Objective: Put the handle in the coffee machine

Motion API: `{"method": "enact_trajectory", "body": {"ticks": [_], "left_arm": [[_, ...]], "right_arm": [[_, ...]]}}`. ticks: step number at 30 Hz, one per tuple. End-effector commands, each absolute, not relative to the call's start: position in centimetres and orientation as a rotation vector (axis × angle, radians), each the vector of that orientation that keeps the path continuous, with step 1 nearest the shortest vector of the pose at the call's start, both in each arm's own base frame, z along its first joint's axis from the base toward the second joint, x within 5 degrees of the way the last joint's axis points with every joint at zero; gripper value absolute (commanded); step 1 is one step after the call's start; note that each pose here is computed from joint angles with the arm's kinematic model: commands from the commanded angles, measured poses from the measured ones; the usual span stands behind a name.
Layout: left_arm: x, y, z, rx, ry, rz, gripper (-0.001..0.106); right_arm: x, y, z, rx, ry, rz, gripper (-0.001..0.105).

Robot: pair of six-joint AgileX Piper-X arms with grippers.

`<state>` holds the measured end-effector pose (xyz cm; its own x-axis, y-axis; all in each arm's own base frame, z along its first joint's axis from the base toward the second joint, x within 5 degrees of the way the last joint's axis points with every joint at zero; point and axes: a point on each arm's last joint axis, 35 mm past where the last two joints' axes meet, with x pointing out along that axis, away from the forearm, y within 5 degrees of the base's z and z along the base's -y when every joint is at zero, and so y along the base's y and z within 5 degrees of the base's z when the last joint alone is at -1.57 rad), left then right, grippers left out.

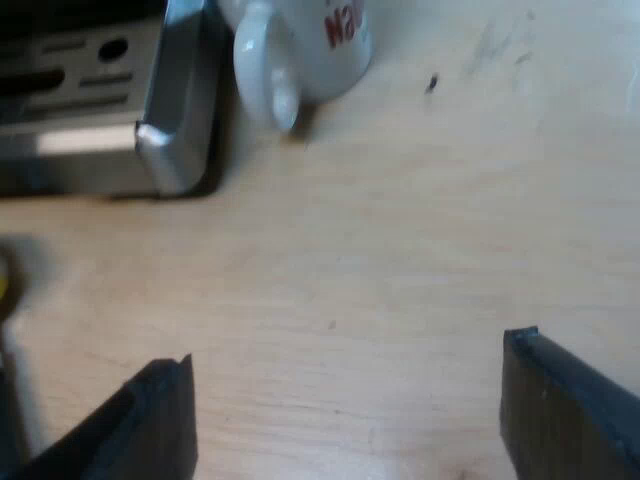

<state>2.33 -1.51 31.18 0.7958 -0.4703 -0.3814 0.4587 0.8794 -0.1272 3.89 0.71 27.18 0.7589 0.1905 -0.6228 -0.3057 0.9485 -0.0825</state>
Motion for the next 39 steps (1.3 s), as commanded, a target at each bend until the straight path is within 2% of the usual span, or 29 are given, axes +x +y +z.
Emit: {"method": "enact_trajectory", "body": {"ticks": [1,7,11,21,28,32,39], "left_arm": [[2.7,-1.8,31.7,-0.031,0.413,-0.563,0.084],[3.4,-2.7,31.6,-0.008,0.461,-0.704,0.084],[3.6,-3.3,31.6,0.011,0.478,-0.798,0.084],[4.7,-5.7,31.2,0.073,0.585,-1.005,0.084],[5.4,-7.5,31.1,0.085,0.608,-1.132,0.084],[5.8,-8.7,30.9,0.110,0.625,-1.184,0.084],[5.5,-10.1,30.2,0.206,0.644,-1.329,0.084]], "right_arm": [[4.3,0.9,28.5,-0.188,0.714,0.343,0.065],[6.0,1.3,29.6,-0.162,0.796,0.418,0.065],[7.5,1.7,29.9,-0.168,0.873,0.470,0.065],[10.3,4.1,29.4,-0.219,1.034,0.604,0.065],[10.9,6.1,28.5,-0.263,1.115,0.641,0.065],[11.3,7.6,27.8,-0.321,1.155,0.626,0.065],[11.2,10.4,26.7,-0.367,1.214,0.705,0.065]]}}
